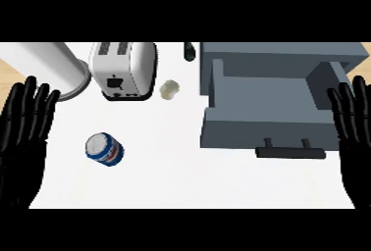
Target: Pick up the can, place it into the drawer and close the drawer
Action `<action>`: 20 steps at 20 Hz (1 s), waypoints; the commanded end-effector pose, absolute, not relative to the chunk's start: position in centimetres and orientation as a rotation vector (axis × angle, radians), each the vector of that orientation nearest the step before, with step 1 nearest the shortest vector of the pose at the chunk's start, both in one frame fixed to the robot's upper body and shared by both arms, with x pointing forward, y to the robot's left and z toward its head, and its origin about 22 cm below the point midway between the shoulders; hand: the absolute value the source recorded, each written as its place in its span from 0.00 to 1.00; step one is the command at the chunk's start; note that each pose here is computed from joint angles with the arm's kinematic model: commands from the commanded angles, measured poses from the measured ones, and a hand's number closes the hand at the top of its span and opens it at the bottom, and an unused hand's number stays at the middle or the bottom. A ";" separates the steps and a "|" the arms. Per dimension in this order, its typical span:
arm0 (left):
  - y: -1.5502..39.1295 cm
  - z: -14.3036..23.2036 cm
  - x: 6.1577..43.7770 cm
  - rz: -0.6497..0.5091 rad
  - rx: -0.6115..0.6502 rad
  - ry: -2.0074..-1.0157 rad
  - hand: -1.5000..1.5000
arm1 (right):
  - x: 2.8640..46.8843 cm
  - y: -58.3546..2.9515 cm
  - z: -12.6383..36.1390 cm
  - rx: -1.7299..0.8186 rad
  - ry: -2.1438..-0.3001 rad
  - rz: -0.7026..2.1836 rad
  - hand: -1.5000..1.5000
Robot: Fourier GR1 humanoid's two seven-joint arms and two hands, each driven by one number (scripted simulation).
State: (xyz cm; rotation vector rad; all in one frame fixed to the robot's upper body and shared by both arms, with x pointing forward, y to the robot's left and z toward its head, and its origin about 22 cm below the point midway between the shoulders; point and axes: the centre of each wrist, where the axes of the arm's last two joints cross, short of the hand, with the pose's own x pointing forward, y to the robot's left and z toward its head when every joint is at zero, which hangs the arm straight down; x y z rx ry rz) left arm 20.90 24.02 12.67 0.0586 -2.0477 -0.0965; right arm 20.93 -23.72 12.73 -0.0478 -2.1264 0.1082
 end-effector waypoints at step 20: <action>26.9 13.9 19.8 -0.335 -0.206 -1.700 0.00 | 17.1 -26.1 8.8 -0.167 -1.769 0.015 0.00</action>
